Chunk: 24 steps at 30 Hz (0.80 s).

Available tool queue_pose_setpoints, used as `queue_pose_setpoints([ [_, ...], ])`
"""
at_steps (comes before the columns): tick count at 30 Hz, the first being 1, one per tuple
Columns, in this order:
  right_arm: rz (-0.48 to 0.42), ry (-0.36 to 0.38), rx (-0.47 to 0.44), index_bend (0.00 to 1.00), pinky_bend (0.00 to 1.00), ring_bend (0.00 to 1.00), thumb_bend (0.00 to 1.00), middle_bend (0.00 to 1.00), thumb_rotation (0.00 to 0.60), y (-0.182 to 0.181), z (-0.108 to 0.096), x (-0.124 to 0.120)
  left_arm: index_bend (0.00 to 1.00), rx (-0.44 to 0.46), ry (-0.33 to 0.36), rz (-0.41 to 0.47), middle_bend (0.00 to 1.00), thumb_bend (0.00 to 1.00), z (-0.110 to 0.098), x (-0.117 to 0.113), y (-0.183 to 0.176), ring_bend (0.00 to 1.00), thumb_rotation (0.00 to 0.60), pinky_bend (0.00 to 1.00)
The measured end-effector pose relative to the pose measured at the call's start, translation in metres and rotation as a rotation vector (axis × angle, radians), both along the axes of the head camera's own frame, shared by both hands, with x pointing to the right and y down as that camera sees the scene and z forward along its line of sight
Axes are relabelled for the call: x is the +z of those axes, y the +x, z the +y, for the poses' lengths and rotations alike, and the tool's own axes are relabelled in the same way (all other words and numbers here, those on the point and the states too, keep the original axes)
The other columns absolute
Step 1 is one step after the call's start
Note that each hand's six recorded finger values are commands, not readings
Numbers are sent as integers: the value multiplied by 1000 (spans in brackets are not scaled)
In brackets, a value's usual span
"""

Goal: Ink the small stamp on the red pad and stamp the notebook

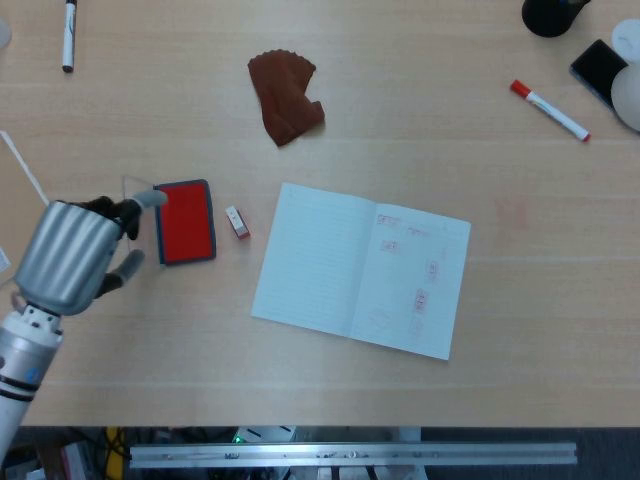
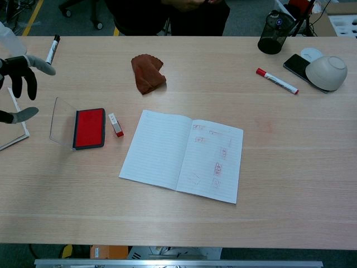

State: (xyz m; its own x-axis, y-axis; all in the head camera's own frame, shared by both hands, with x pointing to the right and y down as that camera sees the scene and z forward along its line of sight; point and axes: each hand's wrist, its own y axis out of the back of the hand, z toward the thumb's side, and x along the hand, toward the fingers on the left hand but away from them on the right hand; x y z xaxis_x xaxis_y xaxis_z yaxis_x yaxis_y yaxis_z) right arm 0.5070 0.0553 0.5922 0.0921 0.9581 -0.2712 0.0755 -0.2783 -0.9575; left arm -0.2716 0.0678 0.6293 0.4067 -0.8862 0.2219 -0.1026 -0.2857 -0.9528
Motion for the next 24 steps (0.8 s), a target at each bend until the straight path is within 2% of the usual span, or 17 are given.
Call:
queue_pose_setpoints([
  [4, 3, -9, -5, 149, 222, 179, 304, 275, 600, -2, 0, 2, 282, 98, -15, -19, 758, 235, -9, 15, 27, 812, 600, 990],
  [9, 9, -11, -1, 149, 223, 179, 303, 275, 600, -1, -1, 1, 282, 178, -38, -71, 849, 235, -21, 35, 49, 904, 600, 1000],
  [19, 12, -16, 7, 149, 222, 179, 303, 275, 600, 1, 0, 1, 277, 279, -92, -201, 905, 235, -39, 77, 70, 954, 600, 1000],
  [24, 14, -16, 9, 149, 223, 179, 304, 275, 600, 2, 1, 1, 283, 306, -86, -251, 930, 235, -43, 91, 76, 970, 600, 1000],
])
